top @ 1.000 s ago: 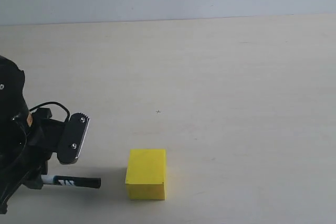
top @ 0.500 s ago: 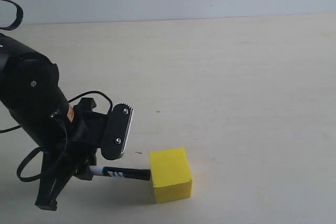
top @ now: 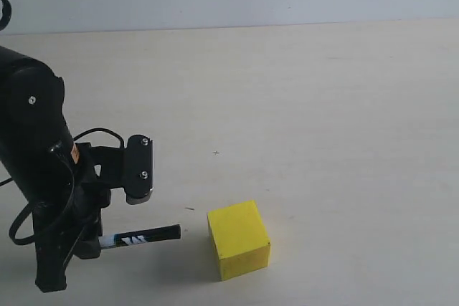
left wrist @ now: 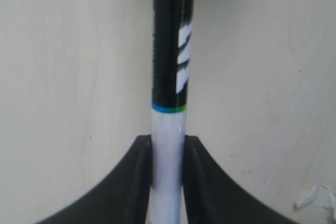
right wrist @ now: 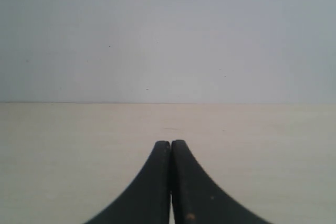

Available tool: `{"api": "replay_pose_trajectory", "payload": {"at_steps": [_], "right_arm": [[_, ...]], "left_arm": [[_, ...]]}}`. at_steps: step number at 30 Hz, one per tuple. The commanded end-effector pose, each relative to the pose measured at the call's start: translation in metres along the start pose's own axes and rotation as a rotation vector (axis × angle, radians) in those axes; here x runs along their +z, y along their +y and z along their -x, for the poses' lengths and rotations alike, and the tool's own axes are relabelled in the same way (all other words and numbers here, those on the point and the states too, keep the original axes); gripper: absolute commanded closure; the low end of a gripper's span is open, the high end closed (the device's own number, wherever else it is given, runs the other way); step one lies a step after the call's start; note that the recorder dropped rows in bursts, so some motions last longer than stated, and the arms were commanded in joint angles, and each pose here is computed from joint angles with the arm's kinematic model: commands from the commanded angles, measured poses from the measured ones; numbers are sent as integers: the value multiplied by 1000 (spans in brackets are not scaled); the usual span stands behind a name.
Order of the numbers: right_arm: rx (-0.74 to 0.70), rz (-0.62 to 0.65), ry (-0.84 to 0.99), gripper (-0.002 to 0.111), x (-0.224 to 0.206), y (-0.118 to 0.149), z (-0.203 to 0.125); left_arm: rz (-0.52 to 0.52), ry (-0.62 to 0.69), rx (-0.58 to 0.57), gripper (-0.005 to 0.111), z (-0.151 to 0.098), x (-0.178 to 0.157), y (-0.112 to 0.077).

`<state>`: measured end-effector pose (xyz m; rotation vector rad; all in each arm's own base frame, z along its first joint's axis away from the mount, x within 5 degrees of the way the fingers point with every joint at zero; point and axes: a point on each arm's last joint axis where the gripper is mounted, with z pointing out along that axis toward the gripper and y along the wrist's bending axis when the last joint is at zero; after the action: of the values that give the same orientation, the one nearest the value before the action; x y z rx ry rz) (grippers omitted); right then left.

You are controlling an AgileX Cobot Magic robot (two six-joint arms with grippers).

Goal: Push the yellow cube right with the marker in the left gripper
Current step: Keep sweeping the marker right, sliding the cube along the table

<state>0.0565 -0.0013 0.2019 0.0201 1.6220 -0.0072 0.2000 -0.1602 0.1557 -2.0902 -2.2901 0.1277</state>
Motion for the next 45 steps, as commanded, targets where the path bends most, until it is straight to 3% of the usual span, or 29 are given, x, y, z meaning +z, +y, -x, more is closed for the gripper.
{"api": "replay_pose_trajectory", "payload": {"at_steps": [1,6,9,14,20,31,38,42,45], "right_arm": [[-2,1,-5,108,0,0,-1],[-2,1,-5,108,0,0,-1],[-2,1,-5,108,0,0,-1],[-2,1,-5,108,0,0,-1],[-2,1,-5,108,0,0,-1],[-2,1,-5,108,0,0,-1],[-2,1,-5,108,0,0,-1],[-2,1,-5,108,0,0,-1],[-2,1,-5,108,0,0,-1]], "left_arm": [[11,17,31,107,4,1,-5],[121,-35,20,107,21,2,-8],[160,-3,4,107,26,2,-13],[124,94,-51,107,21,11,-15],[108,106,-53,107,25,20,-17],[122,10,-81,107,38,23,-16],[127,6,-11,107,61,24,-23],[127,26,-21,107,57,25,-17],[141,110,18,107,47,23,-13]]}}
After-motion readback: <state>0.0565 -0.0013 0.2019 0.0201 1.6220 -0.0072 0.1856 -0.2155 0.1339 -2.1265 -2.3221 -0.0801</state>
